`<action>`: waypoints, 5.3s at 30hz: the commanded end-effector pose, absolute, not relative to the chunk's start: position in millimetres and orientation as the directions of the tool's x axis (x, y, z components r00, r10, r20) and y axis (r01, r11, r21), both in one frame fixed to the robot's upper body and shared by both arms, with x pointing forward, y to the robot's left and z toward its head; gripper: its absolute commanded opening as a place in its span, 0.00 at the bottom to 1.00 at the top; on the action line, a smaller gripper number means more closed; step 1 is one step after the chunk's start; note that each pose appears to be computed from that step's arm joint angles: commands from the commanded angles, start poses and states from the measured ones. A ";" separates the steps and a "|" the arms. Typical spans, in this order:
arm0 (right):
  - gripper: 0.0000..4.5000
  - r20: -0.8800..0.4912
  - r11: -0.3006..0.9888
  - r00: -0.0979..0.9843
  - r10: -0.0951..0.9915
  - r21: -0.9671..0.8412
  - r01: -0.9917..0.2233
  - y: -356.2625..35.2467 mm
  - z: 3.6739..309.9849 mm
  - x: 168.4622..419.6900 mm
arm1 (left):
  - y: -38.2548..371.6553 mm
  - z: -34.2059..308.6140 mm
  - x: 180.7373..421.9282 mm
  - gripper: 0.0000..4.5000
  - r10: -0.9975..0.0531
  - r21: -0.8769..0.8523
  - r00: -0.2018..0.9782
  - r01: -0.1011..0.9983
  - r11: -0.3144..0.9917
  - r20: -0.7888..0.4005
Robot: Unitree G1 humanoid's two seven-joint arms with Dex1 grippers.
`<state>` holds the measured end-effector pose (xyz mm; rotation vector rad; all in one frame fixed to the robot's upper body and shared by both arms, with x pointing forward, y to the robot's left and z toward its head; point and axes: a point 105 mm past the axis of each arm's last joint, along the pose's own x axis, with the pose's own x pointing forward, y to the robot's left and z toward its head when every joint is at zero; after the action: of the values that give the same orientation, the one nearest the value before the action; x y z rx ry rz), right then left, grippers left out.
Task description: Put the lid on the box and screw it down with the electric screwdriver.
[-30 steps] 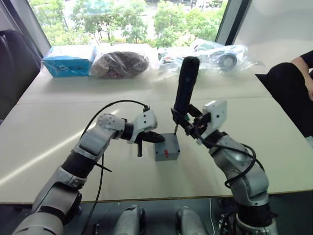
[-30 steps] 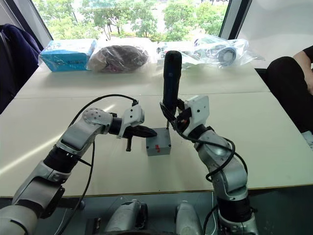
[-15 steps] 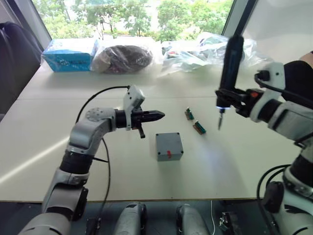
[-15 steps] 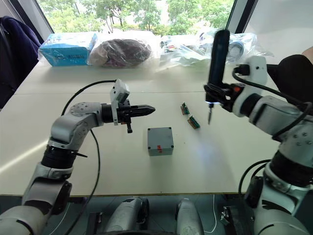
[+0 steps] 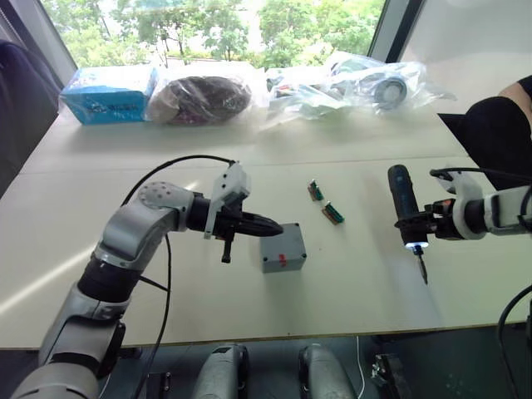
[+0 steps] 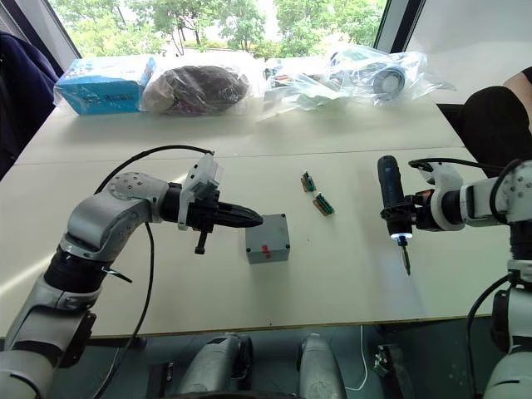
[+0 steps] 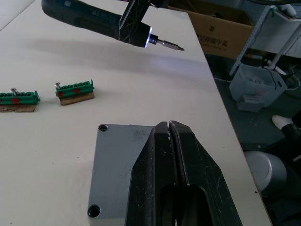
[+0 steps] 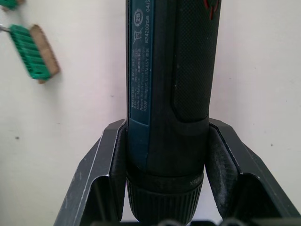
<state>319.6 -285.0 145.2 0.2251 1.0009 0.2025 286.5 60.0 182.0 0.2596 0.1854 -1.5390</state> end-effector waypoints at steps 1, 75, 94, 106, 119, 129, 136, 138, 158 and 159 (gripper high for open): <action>0.39 -0.789 0.965 0.558 0.258 0.241 -0.107 -290.5 161.0 328.4 | 60.5 188.9 279.1 0.00 -0.958 0.094 0.018 0.996 -0.010 -0.288; 1.00 -0.489 0.496 0.419 0.765 0.033 -0.868 -90.2 125.1 231.2 | 79.9 126.6 347.8 0.00 -0.867 0.139 0.372 0.928 0.346 -0.331; 1.00 -0.540 0.307 0.425 0.726 -0.298 -0.904 -115.4 114.5 293.6 | 83.7 100.4 283.5 0.00 -0.879 0.015 0.192 0.978 0.207 -0.437; 1.00 -0.514 0.298 0.359 0.779 -0.199 -0.933 -104.8 116.0 270.0 | 74.7 110.4 305.7 0.00 -0.874 0.092 0.298 0.954 0.285 -0.383; 1.00 -0.486 0.371 0.405 0.774 -0.170 -0.913 -98.4 115.0 261.5 | 74.3 117.3 319.4 0.00 -0.872 0.125 0.319 0.948 0.294 -0.370; 1.00 -0.475 0.431 0.465 0.747 -0.187 -0.883 -102.8 115.3 264.3 | 77.2 120.4 318.7 0.00 -0.873 0.126 0.320 0.947 0.294 -0.368; 1.00 -0.407 0.491 0.513 0.756 -0.166 -0.855 -105.3 129.5 262.7 | 83.8 128.8 322.6 0.00 -0.871 0.132 0.348 0.937 0.322 -0.347; 1.00 -0.404 0.492 0.510 0.759 -0.155 -0.856 -103.4 129.9 260.8 | 82.0 129.4 323.9 0.00 -0.872 0.132 0.349 0.937 0.323 -0.344; 1.00 -0.270 0.836 0.836 0.477 -0.154 -0.527 -198.5 153.4 345.2 | 98.0 160.4 331.4 0.00 -0.879 0.118 0.387 0.922 0.369 -0.279; 1.00 -0.269 0.841 0.842 0.467 -0.159 -0.517 -198.9 150.8 351.2 | 100.3 168.6 328.0 0.00 -0.890 0.102 0.366 0.931 0.352 -0.271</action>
<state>342.8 -199.2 146.3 -0.1994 0.2656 0.5460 330.7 97.1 137.2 0.2674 0.2577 -1.1615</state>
